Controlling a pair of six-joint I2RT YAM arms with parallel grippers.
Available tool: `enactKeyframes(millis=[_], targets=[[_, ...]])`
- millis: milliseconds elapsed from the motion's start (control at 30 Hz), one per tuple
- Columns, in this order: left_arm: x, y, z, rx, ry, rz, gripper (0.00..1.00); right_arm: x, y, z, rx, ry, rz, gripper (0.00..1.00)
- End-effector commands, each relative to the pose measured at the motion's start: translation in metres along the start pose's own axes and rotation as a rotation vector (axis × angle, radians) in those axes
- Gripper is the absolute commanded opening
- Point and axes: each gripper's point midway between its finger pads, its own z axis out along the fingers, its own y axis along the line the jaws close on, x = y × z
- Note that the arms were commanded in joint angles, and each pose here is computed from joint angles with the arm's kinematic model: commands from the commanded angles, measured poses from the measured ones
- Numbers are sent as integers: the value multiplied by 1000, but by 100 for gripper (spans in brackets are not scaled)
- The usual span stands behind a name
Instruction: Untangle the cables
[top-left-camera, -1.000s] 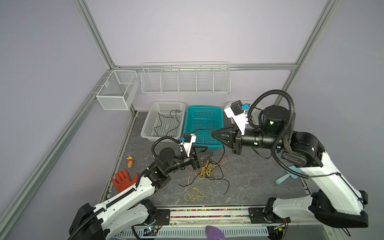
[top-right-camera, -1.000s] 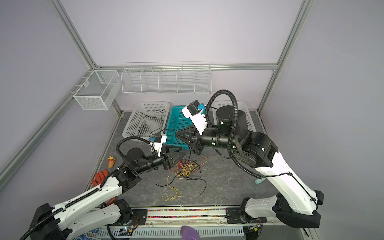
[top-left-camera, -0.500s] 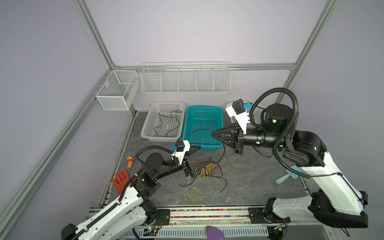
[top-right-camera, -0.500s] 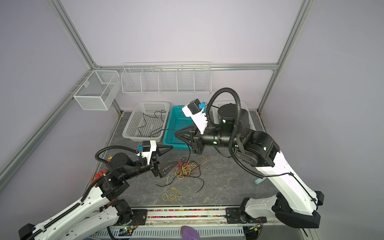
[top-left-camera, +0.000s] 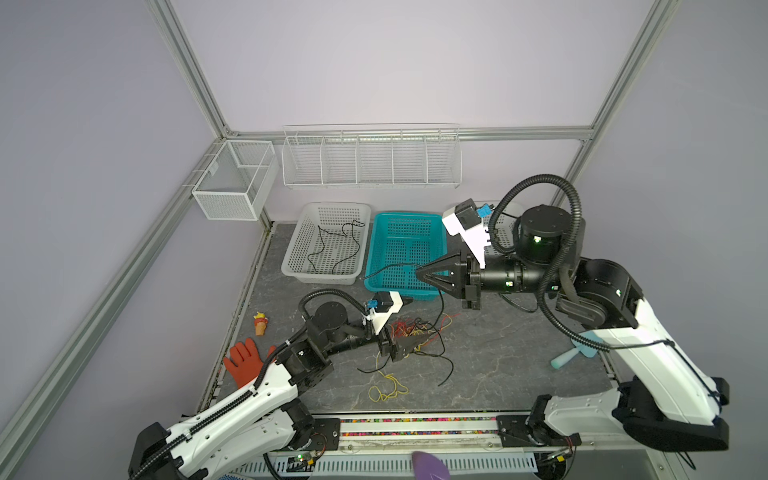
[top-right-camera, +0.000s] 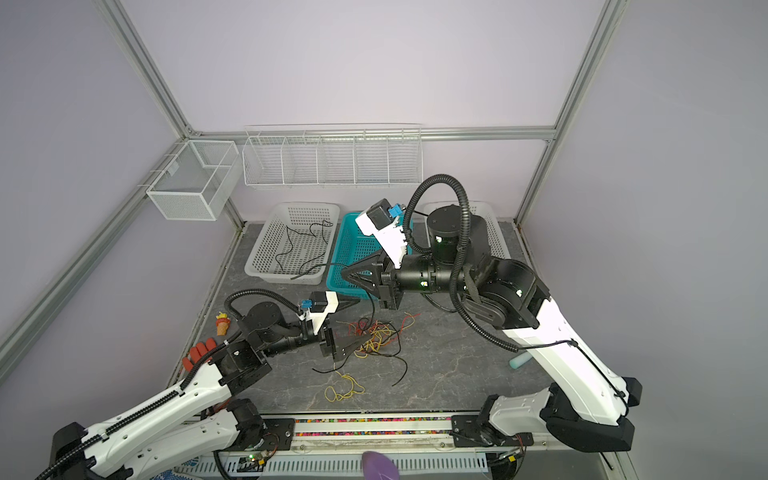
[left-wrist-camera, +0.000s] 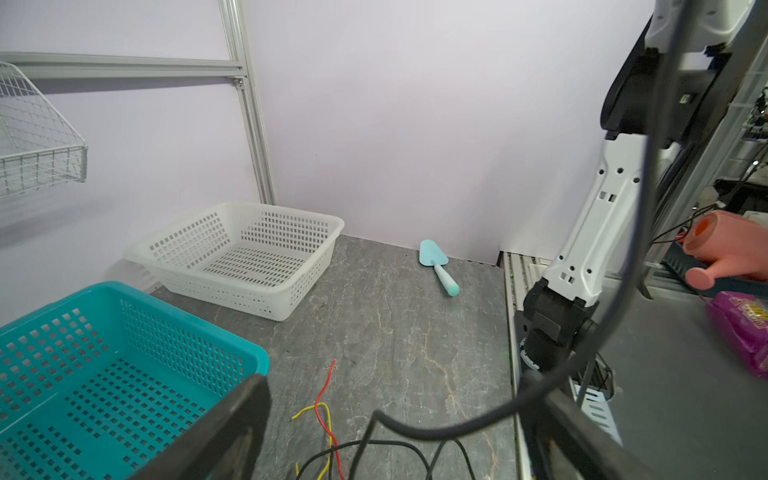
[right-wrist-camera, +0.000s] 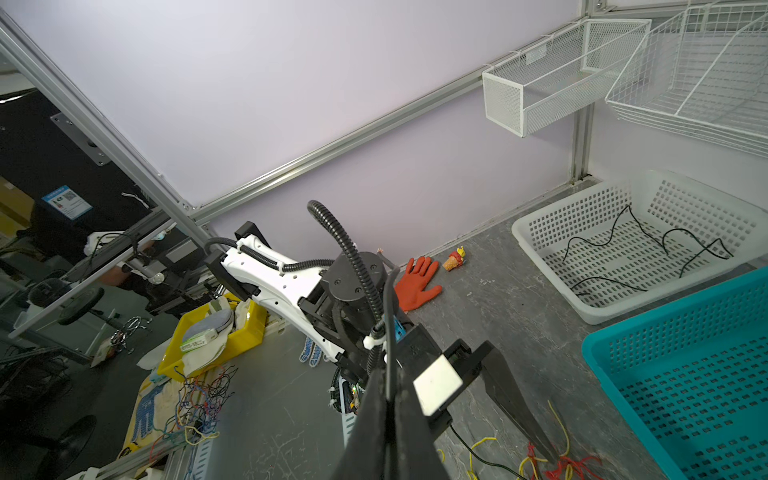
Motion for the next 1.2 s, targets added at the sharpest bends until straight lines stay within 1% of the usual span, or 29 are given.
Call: enactKeyframes(millis=[0, 33, 133, 233, 367, 467, 533, 633, 733, 767, 833, 867, 967, 1033, 1100, 1167], targets=[[-19, 6, 2, -36, -75, 61, 86, -5, 6, 3, -47, -23, 14, 7], [-20, 6, 2, -38, -83, 56, 81, -5, 5, 3, -46, -24, 16, 7], [-22, 6, 0, -44, -104, 48, 60, -3, 5, 5, -52, -25, 25, 7], [-23, 5, -2, -40, -109, 36, 42, 0, 2, 6, -46, -26, 29, 7], [-20, -1, -5, -16, -89, 25, 25, -3, -4, -1, 5, -59, 21, 7], [-19, -6, -9, 2, -73, 12, 12, -4, -16, -10, 87, -91, 15, 7], [-18, -9, -12, 15, -56, -2, 0, -2, -27, -16, 144, -107, 27, 7], [-19, -11, -15, 16, -29, -39, 0, 10, -50, -19, 241, -108, 66, 9], [-26, -8, -21, -18, -43, -101, 0, 28, -73, -25, 339, -105, 92, 13], [-30, -4, -22, -40, -51, -127, 0, 35, -81, -26, 366, -101, 105, 16], [-39, 11, -26, -134, -62, -205, 0, 49, -93, -28, 407, -91, 128, 26], [-44, 16, -28, -165, -66, -230, 0, 55, -98, -29, 424, -86, 136, 30], [-66, 33, -37, -273, -82, -307, 0, 75, -113, -33, 483, -69, 149, 42], [-79, 45, -42, -357, -51, -350, 0, 88, -121, -39, 527, -62, 147, 50], [-92, 55, -45, -426, -11, -385, 0, 100, -129, -43, 565, -56, 146, 54], [-105, 59, -45, -451, 21, -411, 0, 112, -133, -44, 577, -47, 140, 58]])
